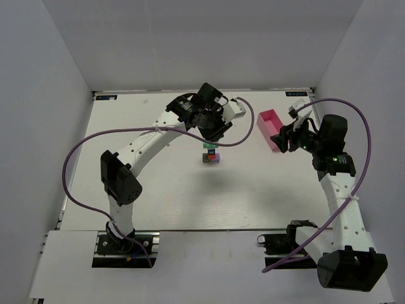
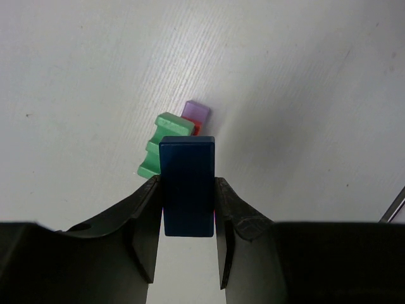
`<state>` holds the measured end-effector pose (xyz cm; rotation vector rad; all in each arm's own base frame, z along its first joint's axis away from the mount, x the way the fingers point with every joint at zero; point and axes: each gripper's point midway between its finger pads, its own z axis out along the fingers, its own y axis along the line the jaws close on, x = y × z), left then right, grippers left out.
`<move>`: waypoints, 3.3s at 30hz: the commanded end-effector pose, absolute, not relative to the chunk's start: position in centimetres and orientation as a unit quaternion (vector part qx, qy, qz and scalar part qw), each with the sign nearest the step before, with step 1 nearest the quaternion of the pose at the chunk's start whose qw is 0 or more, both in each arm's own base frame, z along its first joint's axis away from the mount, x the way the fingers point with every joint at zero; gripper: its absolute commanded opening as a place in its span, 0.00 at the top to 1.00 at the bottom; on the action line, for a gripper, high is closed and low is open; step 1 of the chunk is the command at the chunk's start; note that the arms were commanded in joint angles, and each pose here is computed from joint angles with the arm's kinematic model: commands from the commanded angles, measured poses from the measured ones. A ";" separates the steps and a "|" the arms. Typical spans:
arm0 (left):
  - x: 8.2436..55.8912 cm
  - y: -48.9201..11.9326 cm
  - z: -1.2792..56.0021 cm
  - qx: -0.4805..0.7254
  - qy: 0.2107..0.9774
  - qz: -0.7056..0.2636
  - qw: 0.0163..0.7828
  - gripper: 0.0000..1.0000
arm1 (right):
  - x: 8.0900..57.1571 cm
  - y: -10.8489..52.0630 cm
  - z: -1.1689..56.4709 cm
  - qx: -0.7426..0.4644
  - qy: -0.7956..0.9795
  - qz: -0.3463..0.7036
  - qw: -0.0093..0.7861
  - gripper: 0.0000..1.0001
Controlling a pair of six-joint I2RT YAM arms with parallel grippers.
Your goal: Build the wood block tower
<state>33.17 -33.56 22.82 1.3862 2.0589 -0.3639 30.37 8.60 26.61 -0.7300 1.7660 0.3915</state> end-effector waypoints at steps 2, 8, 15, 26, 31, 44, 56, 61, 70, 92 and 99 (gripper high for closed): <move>31.9 -33.1 23.9 0.575 0.739 -0.151 0.319 0.92 | 29.8 9.0 27.0 -0.320 0.737 0.174 0.569 0.42; 32.4 -33.1 22.9 0.610 0.717 -0.136 0.308 0.92 | 29.7 8.9 26.6 -0.320 0.740 0.177 0.565 0.42; 33.1 -33.2 22.1 0.641 0.688 -0.137 0.311 0.92 | 29.7 9.0 26.7 -0.321 0.739 0.180 0.564 0.42; 34.0 -32.7 21.8 0.658 0.660 -0.190 0.308 0.91 | 29.9 9.0 26.4 -0.321 0.742 0.183 0.560 0.40; 34.2 -32.7 19.9 0.673 0.659 -0.199 0.270 0.90 | 29.9 9.0 26.3 -0.322 0.742 0.184 0.559 0.40; 35.2 -32.6 19.4 0.673 0.662 -0.192 0.269 0.89 | 29.8 9.0 26.1 -0.323 0.741 0.187 0.558 0.39; 35.2 -32.8 20.0 0.673 0.657 -0.195 0.278 0.86 | 29.8 8.9 25.9 -0.321 0.743 0.186 0.557 0.39; 35.6 -32.9 20.3 0.669 0.659 -0.191 0.286 0.85 | 29.9 8.9 26.0 -0.322 0.742 0.186 0.557 0.39; 36.1 -32.8 20.0 0.666 0.662 -0.189 0.286 0.85 | 29.9 8.8 25.9 -0.321 0.744 0.188 0.556 0.39; 36.0 -32.5 19.1 0.666 0.667 -0.186 0.277 0.82 | 29.8 8.8 25.9 -0.321 0.743 0.188 0.556 0.39; 36.1 -32.5 18.8 0.666 0.667 -0.186 0.277 0.80 | 29.8 8.7 25.9 -0.321 0.743 0.188 0.557 0.38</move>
